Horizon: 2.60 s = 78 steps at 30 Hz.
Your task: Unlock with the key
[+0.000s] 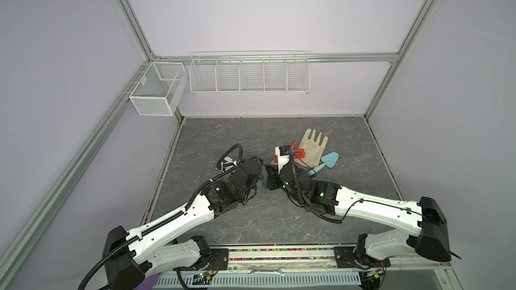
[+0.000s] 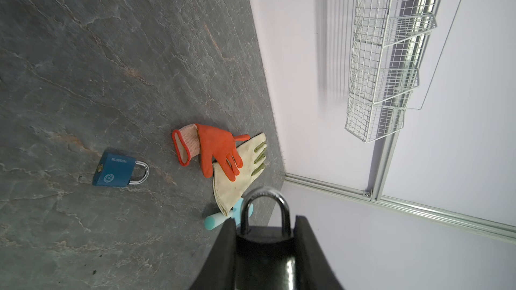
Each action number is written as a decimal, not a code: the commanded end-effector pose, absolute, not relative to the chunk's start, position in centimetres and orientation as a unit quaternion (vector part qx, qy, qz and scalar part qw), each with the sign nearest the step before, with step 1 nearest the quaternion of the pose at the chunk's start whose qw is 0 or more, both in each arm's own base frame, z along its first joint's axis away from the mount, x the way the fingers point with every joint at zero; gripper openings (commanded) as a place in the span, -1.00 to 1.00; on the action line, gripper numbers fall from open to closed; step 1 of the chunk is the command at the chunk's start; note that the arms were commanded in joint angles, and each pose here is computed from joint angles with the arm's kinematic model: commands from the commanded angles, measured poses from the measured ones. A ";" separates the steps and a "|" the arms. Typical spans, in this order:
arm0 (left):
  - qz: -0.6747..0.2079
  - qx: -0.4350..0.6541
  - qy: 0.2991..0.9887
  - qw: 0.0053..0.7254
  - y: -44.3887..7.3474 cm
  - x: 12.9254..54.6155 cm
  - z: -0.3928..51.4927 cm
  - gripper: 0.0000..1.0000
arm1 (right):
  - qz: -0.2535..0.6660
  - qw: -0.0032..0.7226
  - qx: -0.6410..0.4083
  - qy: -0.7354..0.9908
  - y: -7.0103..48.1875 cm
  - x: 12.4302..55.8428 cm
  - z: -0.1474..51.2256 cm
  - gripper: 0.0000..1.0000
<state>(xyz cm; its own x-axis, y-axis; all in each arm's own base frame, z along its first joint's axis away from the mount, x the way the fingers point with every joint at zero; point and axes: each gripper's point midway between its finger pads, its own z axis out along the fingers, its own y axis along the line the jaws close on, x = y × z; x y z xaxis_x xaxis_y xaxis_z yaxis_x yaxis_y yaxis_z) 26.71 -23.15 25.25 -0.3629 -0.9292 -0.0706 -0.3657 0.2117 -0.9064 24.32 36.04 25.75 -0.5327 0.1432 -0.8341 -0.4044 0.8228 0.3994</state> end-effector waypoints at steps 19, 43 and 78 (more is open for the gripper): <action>-0.483 -0.446 0.696 0.289 -25.4 25.1 27.2 -1.00 | 0.339 0.481 -0.060 0.807 37.2 24.9 26.9 -0.87; -0.493 -0.454 0.686 0.283 -25.1 24.8 26.7 -1.00 | 0.353 0.463 -0.053 0.811 38.3 25.1 26.3 -0.87; -0.482 -0.439 0.695 0.303 -24.8 24.7 27.0 -1.00 | 0.280 0.502 -0.029 0.818 35.1 26.1 26.2 -0.88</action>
<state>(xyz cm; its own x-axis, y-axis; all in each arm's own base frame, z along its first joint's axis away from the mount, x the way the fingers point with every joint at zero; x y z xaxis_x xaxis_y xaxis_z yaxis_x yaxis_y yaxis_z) 26.56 -22.25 25.14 -0.3060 -0.9501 -0.0611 -0.3495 0.1718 -0.9210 24.50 36.88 25.83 -0.5473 0.1795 -0.8175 -0.4042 0.7985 0.4460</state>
